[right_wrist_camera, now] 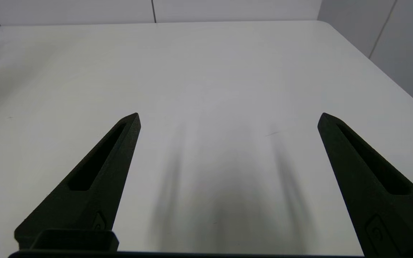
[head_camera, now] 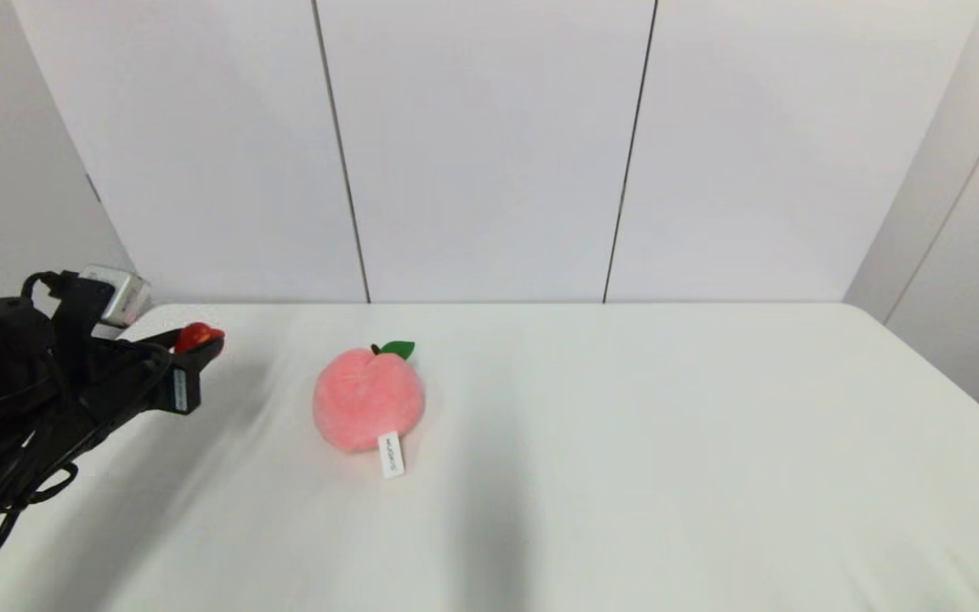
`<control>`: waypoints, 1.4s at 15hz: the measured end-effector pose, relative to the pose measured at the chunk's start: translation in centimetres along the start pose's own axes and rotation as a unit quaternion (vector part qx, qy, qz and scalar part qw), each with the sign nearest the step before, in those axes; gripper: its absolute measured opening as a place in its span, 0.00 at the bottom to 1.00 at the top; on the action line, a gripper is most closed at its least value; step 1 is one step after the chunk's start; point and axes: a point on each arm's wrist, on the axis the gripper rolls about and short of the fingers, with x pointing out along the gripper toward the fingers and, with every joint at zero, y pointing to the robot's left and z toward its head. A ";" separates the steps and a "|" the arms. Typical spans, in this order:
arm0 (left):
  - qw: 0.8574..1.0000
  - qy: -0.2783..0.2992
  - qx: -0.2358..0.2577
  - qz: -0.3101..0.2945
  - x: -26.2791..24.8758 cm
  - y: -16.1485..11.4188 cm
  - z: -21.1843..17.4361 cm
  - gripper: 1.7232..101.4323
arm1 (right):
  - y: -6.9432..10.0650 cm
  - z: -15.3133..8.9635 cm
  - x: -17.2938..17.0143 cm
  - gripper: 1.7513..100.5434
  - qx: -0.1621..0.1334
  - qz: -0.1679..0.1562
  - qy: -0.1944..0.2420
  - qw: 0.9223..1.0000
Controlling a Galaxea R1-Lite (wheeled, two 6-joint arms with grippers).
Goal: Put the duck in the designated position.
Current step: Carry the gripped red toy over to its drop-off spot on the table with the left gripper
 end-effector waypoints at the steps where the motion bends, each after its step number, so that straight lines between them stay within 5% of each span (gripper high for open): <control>1: 1.000 0.003 0.000 0.000 0.3 -0.1 -0.6 0.35 | 0.0 0.0 0.0 0.97 0.000 0.000 0.000 1.000; 19: 0.999 0.048 0.007 -0.012 5.2 -0.7 -5.8 0.32 | 0.0 0.0 0.0 0.97 0.000 0.000 0.000 1.000; 21: 0.999 0.048 0.007 -0.013 5.3 -0.7 -5.9 0.43 | 0.0 0.0 0.0 0.97 0.000 0.000 0.000 1.000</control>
